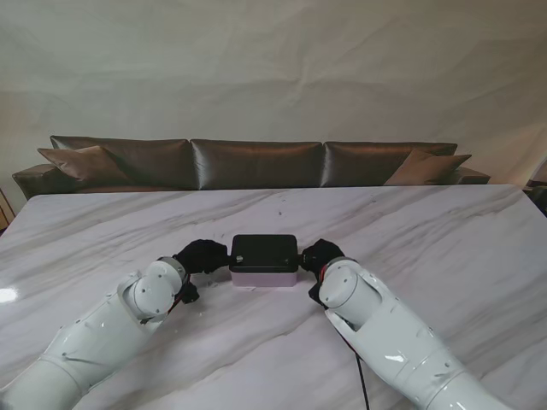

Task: Refill a tissue box and feed the first sheet

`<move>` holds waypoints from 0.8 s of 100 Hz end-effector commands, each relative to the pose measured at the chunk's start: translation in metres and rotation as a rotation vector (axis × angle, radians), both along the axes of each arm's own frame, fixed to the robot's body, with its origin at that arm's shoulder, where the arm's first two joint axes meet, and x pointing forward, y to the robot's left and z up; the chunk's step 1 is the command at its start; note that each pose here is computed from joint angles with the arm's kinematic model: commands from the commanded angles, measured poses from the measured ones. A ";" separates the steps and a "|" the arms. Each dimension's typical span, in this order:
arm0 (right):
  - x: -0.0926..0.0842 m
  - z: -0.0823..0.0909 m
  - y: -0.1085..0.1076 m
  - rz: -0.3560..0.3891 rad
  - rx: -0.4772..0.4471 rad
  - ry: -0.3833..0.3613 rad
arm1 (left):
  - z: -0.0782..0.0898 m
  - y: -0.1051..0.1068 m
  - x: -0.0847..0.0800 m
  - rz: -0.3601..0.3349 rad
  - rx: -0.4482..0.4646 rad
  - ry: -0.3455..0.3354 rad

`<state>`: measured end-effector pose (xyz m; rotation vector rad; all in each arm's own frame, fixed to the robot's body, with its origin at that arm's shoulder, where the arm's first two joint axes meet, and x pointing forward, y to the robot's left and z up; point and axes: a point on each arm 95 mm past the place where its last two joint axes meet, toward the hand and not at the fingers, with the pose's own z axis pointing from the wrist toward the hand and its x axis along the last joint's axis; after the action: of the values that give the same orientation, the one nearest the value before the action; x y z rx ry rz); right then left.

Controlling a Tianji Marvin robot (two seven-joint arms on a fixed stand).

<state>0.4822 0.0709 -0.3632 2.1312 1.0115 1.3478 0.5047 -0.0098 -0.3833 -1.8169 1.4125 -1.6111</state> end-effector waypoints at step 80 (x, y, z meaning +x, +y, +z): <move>0.005 -0.028 -0.001 0.031 -0.072 0.062 | -0.033 0.012 -0.012 -0.023 0.111 0.073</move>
<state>0.4991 0.0738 -0.3647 2.0805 1.0544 1.3305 0.5105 -0.0092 -0.3828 -1.7530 1.4632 -1.5734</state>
